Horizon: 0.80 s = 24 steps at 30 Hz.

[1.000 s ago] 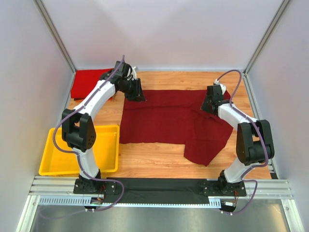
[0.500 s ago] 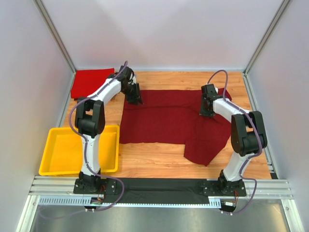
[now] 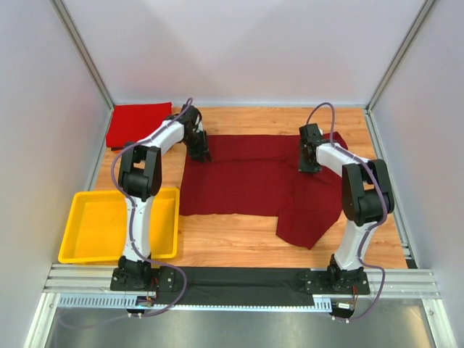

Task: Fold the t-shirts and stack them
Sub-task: Fold the tshirt

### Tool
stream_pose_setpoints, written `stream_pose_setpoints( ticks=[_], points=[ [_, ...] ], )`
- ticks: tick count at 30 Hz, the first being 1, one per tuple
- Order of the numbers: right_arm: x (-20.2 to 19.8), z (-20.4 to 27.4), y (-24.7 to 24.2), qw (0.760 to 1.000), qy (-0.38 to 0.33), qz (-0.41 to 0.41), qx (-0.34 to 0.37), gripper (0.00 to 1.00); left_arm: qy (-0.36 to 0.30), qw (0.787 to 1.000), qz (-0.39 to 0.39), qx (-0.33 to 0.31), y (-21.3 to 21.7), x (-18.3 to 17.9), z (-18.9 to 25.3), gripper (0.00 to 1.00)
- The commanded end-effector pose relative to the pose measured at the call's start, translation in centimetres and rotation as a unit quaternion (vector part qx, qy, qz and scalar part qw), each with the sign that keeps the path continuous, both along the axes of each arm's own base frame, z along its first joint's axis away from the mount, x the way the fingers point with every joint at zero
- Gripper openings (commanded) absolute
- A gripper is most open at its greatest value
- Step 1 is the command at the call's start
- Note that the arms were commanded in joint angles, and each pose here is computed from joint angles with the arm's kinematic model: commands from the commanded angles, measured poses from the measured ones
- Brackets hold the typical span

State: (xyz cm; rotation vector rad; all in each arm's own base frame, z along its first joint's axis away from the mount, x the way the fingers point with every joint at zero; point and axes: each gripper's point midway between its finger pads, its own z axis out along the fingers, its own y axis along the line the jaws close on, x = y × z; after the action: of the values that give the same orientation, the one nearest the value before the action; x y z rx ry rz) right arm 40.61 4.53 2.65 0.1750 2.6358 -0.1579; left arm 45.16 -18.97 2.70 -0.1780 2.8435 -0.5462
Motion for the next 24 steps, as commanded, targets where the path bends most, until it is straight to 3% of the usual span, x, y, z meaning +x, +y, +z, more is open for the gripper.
stream_pose_setpoints(
  ticks=[1, 5, 11, 17, 24],
  points=[
    [1.3, 0.7, -0.2, 1.000, -0.013, 0.011, -0.013, 0.32, -0.014, 1.000, 0.011, 0.003, 0.3, 1.3, 0.2, 0.40],
    [1.5, 0.5, -0.2, 1.000, -0.005, 0.015, -0.014, 0.26, -0.014, 1.000, 0.013, 0.012, 0.7, 1.5, -0.3, 0.40],
    [1.2, 0.9, 0.0, 1.000, 0.006, 0.013, -0.007, 0.01, -0.008, 1.000, 0.015, 0.017, 1.0, 1.4, -1.0, 0.40],
    [0.5, 3.8, 0.5, 1.000, 0.018, 0.012, 0.015, 0.00, -0.007, 1.000, 0.018, 0.022, 1.3, 1.6, -1.3, 0.40],
    [-1.5, 5.6, 2.4, 0.994, 0.049, 0.019, 0.101, 0.00, -0.002, 1.000, 0.017, 0.022, 1.3, 1.5, -1.7, 0.40]
  ],
)
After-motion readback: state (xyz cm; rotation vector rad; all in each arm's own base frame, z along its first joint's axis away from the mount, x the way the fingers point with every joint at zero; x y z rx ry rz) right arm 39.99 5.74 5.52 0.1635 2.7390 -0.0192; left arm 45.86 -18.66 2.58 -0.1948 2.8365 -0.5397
